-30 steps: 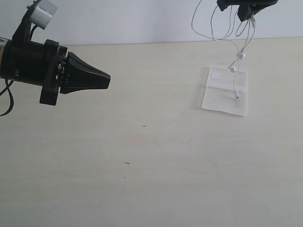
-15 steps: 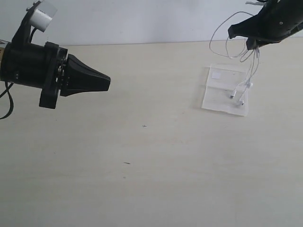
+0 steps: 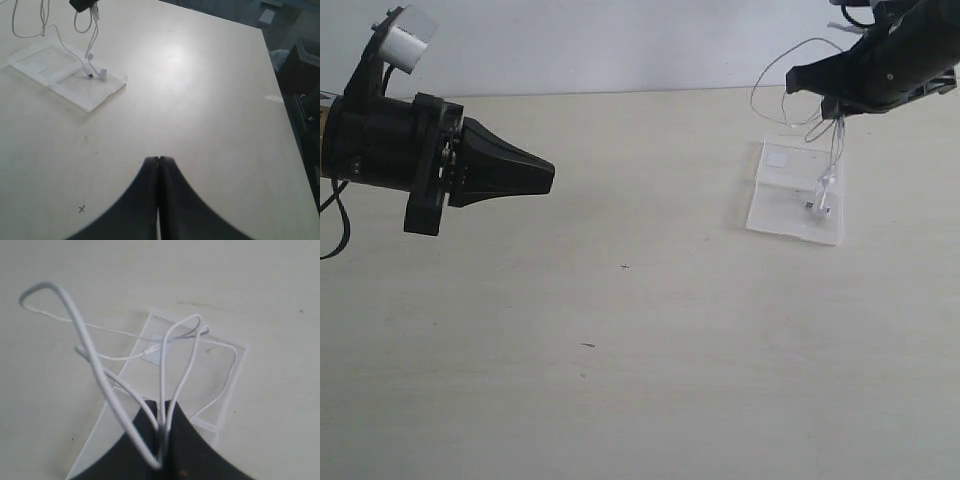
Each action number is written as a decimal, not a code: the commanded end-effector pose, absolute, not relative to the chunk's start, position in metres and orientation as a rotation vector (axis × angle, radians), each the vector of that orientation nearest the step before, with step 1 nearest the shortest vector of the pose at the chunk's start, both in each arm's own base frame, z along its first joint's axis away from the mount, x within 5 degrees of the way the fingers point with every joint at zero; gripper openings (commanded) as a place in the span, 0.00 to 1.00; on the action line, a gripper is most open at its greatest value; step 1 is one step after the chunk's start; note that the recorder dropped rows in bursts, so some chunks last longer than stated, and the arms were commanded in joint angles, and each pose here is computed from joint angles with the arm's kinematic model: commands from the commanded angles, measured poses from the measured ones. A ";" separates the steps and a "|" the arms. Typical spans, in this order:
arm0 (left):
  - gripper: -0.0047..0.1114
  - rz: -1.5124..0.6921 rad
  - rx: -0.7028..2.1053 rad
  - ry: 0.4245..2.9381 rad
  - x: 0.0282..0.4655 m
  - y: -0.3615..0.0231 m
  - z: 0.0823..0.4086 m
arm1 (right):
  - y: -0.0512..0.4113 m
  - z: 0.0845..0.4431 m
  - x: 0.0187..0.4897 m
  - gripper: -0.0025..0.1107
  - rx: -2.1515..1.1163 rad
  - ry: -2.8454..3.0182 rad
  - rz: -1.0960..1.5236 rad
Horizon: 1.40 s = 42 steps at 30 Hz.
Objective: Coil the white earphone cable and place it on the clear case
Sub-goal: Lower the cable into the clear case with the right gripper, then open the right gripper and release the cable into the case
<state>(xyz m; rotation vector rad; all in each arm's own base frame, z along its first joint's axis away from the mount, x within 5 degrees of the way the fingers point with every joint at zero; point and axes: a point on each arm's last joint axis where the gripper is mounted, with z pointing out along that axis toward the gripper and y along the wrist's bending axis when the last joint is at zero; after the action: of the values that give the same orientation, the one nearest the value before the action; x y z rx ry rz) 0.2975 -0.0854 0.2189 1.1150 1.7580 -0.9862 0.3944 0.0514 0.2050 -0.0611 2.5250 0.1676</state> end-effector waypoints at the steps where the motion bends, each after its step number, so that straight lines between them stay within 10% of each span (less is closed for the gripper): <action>1: 0.04 -0.993 1.095 1.744 0.297 -0.085 0.222 | 0.050 0.187 0.395 0.02 -0.023 2.511 0.170; 27: 0.04 -0.995 1.094 1.742 0.297 -0.085 0.222 | 0.049 0.111 0.391 0.03 0.054 2.655 0.175; 42: 0.04 -1.002 1.091 1.737 0.297 -0.085 0.222 | 0.049 0.114 0.389 0.45 0.059 2.667 0.183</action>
<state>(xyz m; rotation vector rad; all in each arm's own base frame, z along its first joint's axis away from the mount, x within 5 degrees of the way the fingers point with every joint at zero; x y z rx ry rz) 0.2975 -0.0856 0.2195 1.1117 1.7515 -0.9923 0.3901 0.0508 0.1107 0.0498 2.6697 0.1794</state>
